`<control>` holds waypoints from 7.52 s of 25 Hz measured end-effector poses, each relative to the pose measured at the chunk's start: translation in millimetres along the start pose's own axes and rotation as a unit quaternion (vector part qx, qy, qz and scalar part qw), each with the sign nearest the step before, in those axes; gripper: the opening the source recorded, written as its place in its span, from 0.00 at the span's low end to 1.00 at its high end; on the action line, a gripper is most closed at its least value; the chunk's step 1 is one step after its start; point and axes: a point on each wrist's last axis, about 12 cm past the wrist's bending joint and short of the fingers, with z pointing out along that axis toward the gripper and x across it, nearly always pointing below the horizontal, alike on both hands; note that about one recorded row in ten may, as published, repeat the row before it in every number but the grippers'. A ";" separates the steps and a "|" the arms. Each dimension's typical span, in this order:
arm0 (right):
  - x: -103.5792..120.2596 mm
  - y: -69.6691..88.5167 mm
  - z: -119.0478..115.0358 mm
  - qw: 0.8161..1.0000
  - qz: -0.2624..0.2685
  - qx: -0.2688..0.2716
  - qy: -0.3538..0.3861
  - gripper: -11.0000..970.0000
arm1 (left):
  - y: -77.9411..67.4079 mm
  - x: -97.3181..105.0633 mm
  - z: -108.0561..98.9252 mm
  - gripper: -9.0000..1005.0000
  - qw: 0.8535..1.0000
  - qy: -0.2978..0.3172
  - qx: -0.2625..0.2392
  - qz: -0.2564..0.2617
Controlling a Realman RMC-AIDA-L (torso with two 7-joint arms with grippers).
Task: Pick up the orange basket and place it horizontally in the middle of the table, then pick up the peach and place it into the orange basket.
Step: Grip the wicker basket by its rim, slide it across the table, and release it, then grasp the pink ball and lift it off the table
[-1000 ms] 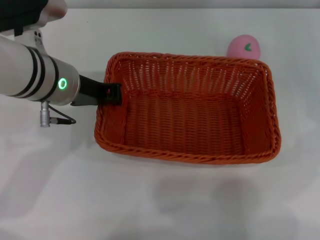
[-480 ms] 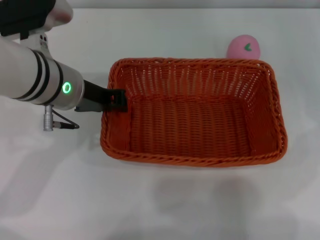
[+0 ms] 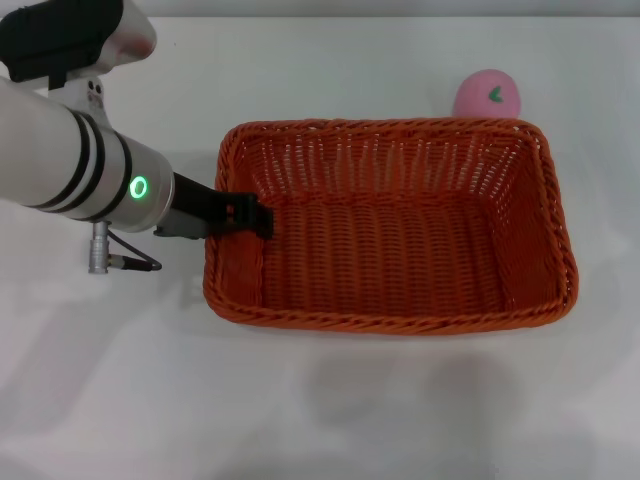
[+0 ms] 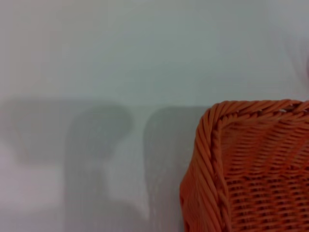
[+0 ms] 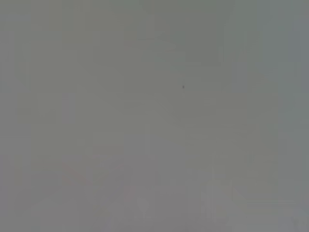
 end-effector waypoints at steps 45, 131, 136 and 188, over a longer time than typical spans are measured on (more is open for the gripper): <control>-9.8 0.3 -2.2 0.996 -0.011 -0.079 0.042 0.88 | 82.7 -38.3 -117.2 0.62 0.922 -0.338 -0.188 -0.022; -53.5 172.5 3.4 0.876 -0.140 -0.308 0.344 0.87 | 139.4 -53.8 -132.6 0.65 0.918 -0.306 -0.219 -0.126; -50.1 180.3 7.7 0.876 -0.145 -0.306 0.343 0.86 | 139.9 -52.4 -131.8 0.65 0.918 -0.304 -0.219 -0.127; -17.2 196.2 24.2 0.862 -0.201 -0.244 0.396 0.86 | 144.8 -43.9 -128.9 0.65 0.920 -0.289 -0.227 -0.136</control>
